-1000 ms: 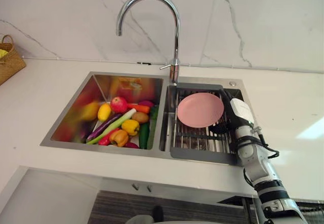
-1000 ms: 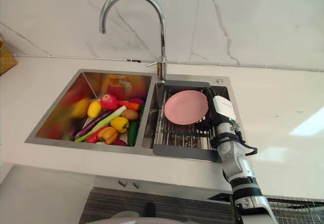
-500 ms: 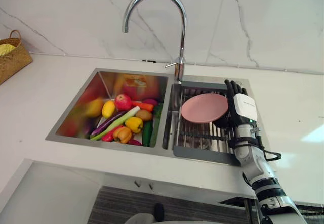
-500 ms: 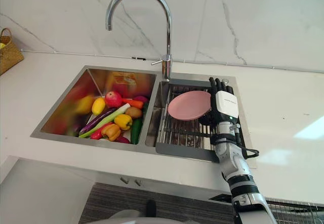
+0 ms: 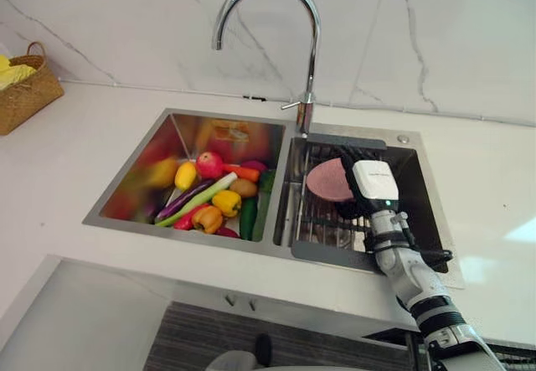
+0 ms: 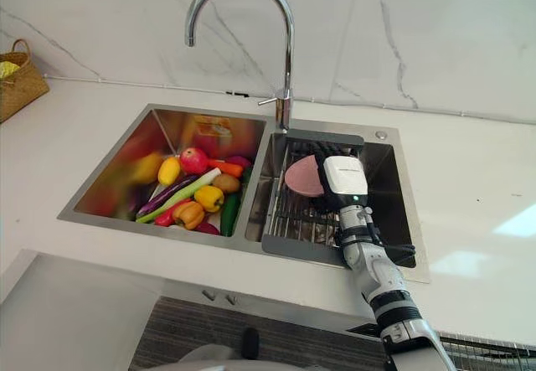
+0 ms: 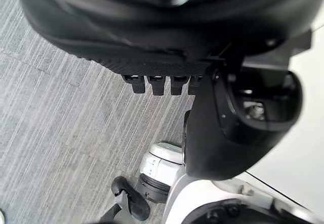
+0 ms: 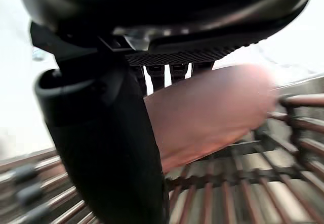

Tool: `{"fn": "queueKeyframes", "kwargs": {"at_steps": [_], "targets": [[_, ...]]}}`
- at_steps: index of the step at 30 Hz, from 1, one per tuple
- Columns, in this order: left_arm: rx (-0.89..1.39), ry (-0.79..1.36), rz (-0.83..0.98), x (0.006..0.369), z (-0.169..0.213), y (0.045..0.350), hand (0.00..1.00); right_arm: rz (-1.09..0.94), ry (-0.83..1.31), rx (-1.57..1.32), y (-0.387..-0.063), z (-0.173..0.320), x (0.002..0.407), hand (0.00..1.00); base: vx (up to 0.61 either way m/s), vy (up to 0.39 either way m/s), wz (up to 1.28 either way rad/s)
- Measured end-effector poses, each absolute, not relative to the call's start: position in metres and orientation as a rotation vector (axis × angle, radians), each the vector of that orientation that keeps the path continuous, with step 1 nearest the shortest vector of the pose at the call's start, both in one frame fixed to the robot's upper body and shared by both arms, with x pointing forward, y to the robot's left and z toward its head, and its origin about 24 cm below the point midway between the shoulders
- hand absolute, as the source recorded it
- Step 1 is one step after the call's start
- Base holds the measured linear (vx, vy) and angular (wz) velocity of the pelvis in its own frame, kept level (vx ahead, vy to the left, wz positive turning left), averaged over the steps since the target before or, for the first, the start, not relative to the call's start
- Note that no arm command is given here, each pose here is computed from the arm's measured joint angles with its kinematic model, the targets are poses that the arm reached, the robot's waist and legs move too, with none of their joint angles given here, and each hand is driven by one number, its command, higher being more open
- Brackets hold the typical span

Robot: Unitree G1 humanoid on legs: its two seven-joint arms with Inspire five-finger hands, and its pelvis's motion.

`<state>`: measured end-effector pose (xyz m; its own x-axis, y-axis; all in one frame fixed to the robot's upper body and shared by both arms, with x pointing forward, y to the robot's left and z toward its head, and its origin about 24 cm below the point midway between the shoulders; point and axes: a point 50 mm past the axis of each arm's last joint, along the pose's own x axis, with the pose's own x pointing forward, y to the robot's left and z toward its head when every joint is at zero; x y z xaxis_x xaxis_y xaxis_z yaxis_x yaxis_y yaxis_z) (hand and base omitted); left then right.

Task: Walk over to the sink, pick up the cup, carry it to the dishwasher, place the cup inside the dishwasher, then close the dishwasher door

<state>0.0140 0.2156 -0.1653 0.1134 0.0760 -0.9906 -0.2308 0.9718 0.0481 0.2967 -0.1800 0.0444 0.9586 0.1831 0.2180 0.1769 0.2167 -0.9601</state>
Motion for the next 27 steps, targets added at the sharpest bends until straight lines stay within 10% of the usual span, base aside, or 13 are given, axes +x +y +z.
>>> {"fn": "queueKeyframes", "kwargs": {"at_steps": [27], "targets": [[-0.108,1.449,0.208,0.013,-0.166,0.215,1.0,-0.052,-0.329,-1.246,-0.177,0.065,0.304,0.0,0.0,-0.016,-0.02]]}}
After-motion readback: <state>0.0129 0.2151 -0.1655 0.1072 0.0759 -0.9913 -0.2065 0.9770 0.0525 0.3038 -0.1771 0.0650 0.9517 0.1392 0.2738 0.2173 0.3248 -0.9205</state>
